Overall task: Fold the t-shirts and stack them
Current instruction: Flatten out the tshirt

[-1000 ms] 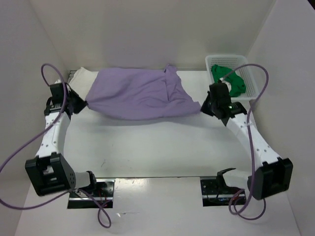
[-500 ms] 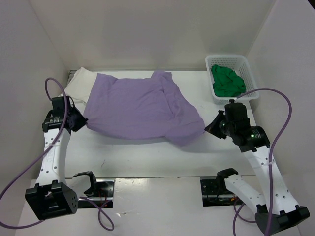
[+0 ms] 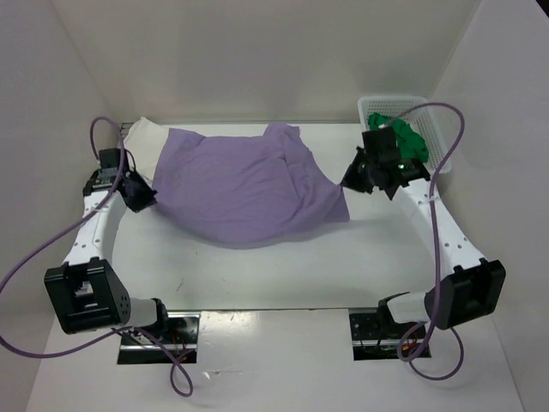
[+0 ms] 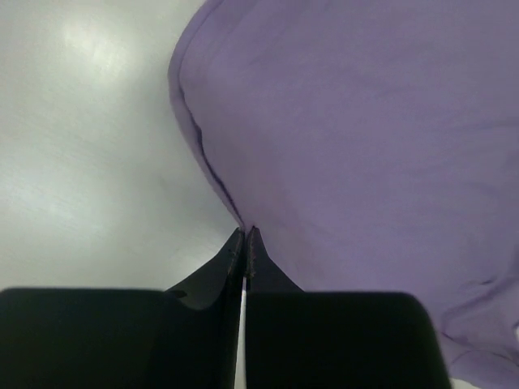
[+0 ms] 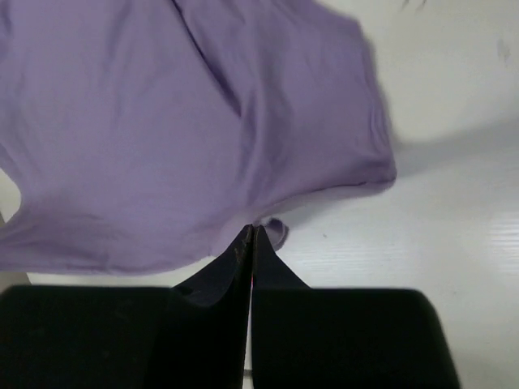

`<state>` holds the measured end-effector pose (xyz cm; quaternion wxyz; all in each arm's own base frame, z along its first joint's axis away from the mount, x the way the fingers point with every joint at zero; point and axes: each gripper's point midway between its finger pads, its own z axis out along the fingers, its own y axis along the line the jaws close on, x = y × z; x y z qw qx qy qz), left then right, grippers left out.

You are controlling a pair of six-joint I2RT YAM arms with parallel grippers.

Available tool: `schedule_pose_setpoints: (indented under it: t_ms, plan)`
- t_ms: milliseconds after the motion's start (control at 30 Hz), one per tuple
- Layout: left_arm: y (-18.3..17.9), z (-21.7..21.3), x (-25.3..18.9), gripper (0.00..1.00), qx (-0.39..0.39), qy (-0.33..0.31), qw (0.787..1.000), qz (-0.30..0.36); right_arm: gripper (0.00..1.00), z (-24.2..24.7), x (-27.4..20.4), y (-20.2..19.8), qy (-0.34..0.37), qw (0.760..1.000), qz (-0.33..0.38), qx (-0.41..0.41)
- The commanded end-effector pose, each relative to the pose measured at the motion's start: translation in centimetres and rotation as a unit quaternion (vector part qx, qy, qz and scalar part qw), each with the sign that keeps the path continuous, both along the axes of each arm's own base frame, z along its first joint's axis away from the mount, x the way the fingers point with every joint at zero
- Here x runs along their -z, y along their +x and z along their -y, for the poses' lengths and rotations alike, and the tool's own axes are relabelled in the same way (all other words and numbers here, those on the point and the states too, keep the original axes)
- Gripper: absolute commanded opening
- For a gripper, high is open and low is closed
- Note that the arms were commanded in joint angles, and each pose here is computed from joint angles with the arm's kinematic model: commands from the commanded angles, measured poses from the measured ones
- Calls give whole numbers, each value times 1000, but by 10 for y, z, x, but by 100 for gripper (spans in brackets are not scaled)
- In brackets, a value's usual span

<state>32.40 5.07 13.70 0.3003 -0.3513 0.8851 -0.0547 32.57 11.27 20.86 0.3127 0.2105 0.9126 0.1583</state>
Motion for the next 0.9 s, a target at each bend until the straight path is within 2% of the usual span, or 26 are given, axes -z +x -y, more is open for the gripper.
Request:
schedule_pose_setpoints:
  t_ms: [0, 33, 67, 133, 167, 200, 233, 267, 300, 367, 433, 533, 567, 700, 767, 800, 867]
  plan:
    - [42, 8, -130, 0, 26, 22, 985, 170, 0, 20, -174, 28, 0, 969, 245, 38]
    - [50, 10, -176, 0, 29, 27, 976, 213, 0, 25, -197, 21, -4, 964, 262, 42]
    - [53, 19, -203, 0, 42, 21, 968, 245, 0, 28, -253, 9, 13, 946, 319, 46]
    - [52, 33, -244, 0, 61, 21, 957, 281, 0, 31, -300, -7, 20, 927, 370, 52]
    - [52, 33, -263, 0, 61, 25, 952, 299, 0, 40, -341, -27, 28, 907, 415, 62]
    - [44, 38, -310, 0, 67, 34, 935, 347, 0, 47, -364, -41, 29, 894, 441, 72]
    - [41, 37, -324, 0, 64, 39, 931, 358, 0, 53, -381, -50, 32, 884, 459, 82]
    - [36, 38, -345, 0, 62, 40, 922, 381, 0, 57, -418, -77, 50, 858, 504, 82]
    - [26, 39, -376, 0, 62, 47, 906, 416, 0, 62, -432, -85, 57, 847, 520, 92]
    - [20, 38, -400, 0, 55, 51, 894, 442, 0, 70, -464, -114, 72, 819, 561, 93]
    - [5, 38, -431, 0, 48, 62, 875, 478, 0, 69, -479, -120, 82, 807, 578, 93]
    - [-5, 28, -450, 0, 25, 84, 865, 494, 0, 65, -490, -122, 97, 796, 591, 86]
    - [-7, 28, -453, 0, 27, 90, 862, 498, 0, 68, -499, -131, 105, 786, 603, 88]
    - [2, 26, -450, 0, 25, 90, 866, 492, 0, 68, -511, -120, 92, 777, 612, 116]
    - [14, 24, -437, 0, 25, 87, 874, 478, 0, 68, -492, -88, 42, 794, 584, 167]
    - [22, 23, -434, 0, 25, 87, 874, 477, 0, 67, -492, -76, 29, 790, 584, 182]
    - [44, 20, -403, 0, 28, 86, 890, 446, 0, 43, -466, -34, -35, 811, 557, 173]
